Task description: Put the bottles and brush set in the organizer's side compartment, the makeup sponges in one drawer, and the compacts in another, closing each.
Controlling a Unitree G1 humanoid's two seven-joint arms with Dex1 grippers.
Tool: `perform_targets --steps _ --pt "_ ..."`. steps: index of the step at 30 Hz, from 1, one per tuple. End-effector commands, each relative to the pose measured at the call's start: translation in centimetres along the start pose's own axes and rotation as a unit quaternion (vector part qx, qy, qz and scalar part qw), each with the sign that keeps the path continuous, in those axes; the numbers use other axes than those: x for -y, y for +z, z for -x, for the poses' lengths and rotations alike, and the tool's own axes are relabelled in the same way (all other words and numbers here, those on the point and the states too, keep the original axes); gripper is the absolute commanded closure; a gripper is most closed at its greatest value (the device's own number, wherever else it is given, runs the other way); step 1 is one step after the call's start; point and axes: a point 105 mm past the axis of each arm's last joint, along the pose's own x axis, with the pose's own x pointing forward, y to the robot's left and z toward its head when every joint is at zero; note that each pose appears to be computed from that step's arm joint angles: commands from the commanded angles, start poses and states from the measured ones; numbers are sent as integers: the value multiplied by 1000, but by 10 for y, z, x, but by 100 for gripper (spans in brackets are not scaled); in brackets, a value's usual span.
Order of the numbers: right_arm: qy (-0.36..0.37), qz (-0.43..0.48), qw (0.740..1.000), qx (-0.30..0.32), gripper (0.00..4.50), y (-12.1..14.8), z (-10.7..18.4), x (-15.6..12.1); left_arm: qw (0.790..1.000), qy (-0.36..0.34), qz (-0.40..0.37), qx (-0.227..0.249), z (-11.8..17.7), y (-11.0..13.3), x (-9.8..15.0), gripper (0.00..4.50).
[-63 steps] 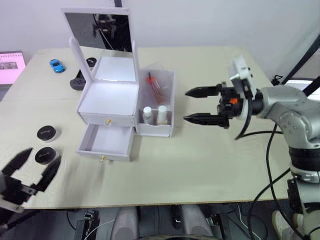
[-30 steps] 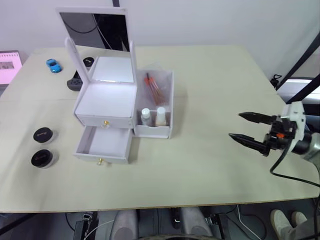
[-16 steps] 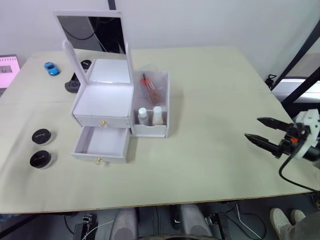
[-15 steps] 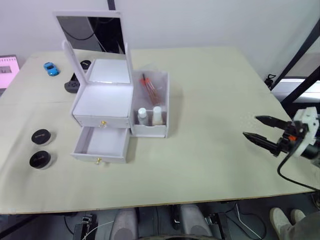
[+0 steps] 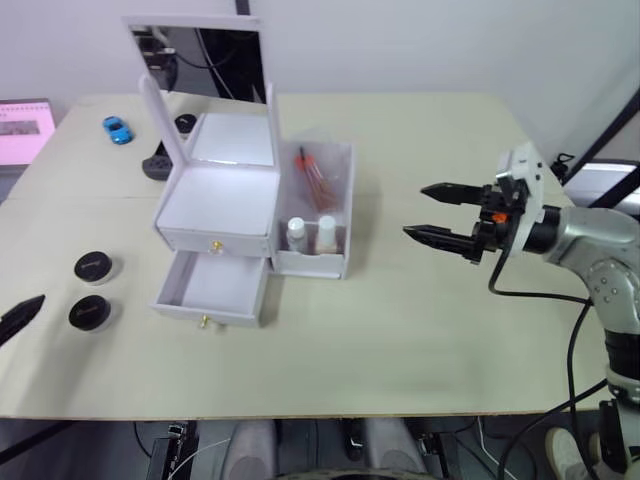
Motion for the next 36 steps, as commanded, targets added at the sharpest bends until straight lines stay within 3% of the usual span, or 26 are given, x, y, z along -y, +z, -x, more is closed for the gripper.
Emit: perform_targets --steps 1,6,12,16,21,30,36 --pt "55 46 997 9 0 31 -5 -15 999 23 -11 42 9 19 13 4" --pt "138 67 988 -7 0 43 -10 -36 996 57 13 68 14 10 34 4" --pt "184 70 980 -5 0 60 -14 -48 989 135 57 33 21 -28 32 4" --pt "186 68 980 -11 0 61 -11 -51 989 112 93 -3 2 -47 46 4" --pt "173 70 982 -24 0 54 -1 -51 991 65 115 -16 -22 -52 67 4" --pt "147 72 986 -33 0 44 8 -50 991 47 121 -28 -42 -55 73 4" --pt "149 75 986 -30 0 51 5 -52 991 44 109 -64 -52 -55 75 4"
